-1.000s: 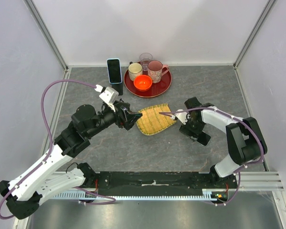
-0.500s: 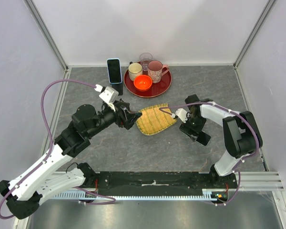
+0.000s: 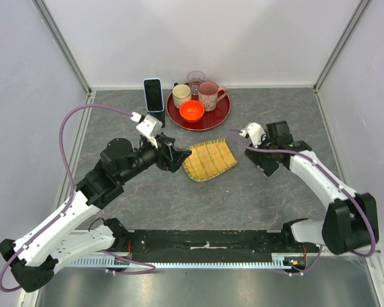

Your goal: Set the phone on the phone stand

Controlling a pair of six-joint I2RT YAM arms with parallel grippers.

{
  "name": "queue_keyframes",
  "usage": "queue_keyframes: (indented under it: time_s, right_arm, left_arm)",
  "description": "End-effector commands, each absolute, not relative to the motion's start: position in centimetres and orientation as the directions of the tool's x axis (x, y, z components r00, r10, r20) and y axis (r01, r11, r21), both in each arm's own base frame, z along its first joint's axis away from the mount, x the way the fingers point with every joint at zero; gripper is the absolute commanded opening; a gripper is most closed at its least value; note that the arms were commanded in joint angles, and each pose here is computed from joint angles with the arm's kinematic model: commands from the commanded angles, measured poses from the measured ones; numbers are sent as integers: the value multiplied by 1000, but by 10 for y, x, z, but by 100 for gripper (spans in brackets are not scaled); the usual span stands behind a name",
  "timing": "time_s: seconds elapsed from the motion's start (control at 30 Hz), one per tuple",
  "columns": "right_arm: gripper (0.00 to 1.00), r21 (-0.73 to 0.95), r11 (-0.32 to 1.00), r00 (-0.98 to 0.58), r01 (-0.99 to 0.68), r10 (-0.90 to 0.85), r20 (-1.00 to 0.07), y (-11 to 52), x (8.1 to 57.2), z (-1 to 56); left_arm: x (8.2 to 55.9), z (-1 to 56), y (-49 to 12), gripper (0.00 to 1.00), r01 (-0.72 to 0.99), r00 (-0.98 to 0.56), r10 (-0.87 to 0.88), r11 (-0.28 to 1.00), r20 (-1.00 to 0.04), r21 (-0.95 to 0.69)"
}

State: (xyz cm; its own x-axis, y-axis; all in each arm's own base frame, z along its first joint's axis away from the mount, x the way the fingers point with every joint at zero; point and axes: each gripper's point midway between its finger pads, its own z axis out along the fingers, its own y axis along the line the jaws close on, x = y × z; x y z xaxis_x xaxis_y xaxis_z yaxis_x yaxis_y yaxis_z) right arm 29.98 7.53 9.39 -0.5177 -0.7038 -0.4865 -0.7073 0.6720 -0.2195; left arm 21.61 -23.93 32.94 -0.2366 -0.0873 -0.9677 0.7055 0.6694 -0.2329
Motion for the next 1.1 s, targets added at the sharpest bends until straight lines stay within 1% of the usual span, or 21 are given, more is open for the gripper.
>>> queue_keyframes:
  time_s: [0.0,0.03,0.07,0.13,0.17,0.3,0.33,0.37,0.4,0.43,0.47,0.5,0.6,0.67,0.7,0.77,0.8,0.83,0.93,1.0,1.07]
  right_arm:
    - [0,-226,864,-436,-449,-433,-789,79,344,148]
    - [0,-207,888,-403,-410,-380,-833,82,350,160]
    - [0,-188,908,-314,-373,-315,-896,86,360,187]
    - [0,-73,958,-282,-276,-153,-947,86,364,199]
    - [0,-30,976,-209,-217,-76,-975,83,371,221]
    - [0,206,978,-144,22,207,-968,60,382,251]
    - [0,310,949,-142,63,316,-938,61,382,255]
    - [0,359,925,-178,128,377,-909,57,381,245]
    - [0,422,895,-165,142,442,-882,60,383,262]
    - [0,511,842,-182,171,537,-824,66,383,261]
    - [0,522,824,-221,219,563,-796,67,377,252]
    - [0,548,796,-202,259,599,-775,71,372,260]
    - [0,652,625,-156,429,762,-629,69,342,249]
    - [0,708,559,-153,432,819,-554,84,324,247]
    - [0,756,469,-132,457,876,-464,93,318,238]
    - [0,803,407,-153,435,912,-379,117,308,237]
    - [0,826,357,-163,436,934,-318,127,305,236]
    - [0,839,335,-180,429,942,-284,137,305,237]
    - [0,881,252,-246,401,956,-161,171,303,247]
    - [0,894,226,-289,387,950,-115,192,298,254]
    - [0,893,239,-334,382,936,-108,214,293,255]
  left_arm:
    - [220,335,-239,81,713,-196,-90,671,-976,-205]
    - [220,334,-239,81,712,-197,-89,672,-976,-205]
    - [221,334,-238,81,708,-197,-91,675,-976,-206]
    - [222,334,-238,81,705,-196,-95,678,-976,-207]
    - [222,333,-238,81,705,-197,-94,678,-976,-207]
    - [223,334,-236,81,703,-185,-101,681,-977,-204]
    - [224,334,-237,81,704,-184,-102,681,-978,-204]
    - [223,333,-238,81,709,-184,-102,675,-978,-204]
    - [223,331,-239,81,711,-185,-97,674,-978,-201]
    - [223,332,-241,81,719,-182,-100,665,-978,-202]
    - [223,329,-245,81,731,-191,-93,651,-977,-205]
    - [223,328,-248,82,739,-196,-92,641,-976,-209]
    - [218,326,-263,83,781,-214,-92,581,-972,-227]
    - [212,326,-272,85,817,-214,-101,526,-971,-235]
    - [210,323,-275,86,822,-231,-100,512,-968,-249]
    - [207,322,-281,86,837,-242,-112,479,-964,-266]
    - [209,321,-283,86,836,-247,-113,477,-962,-271]
    - [209,319,-284,86,834,-255,-113,478,-960,-278]
    - [210,312,-289,89,834,-284,-96,466,-954,-295]
    - [210,309,-292,92,836,-293,-92,459,-952,-301]
    - [213,304,-293,93,827,-308,-86,468,-948,-311]
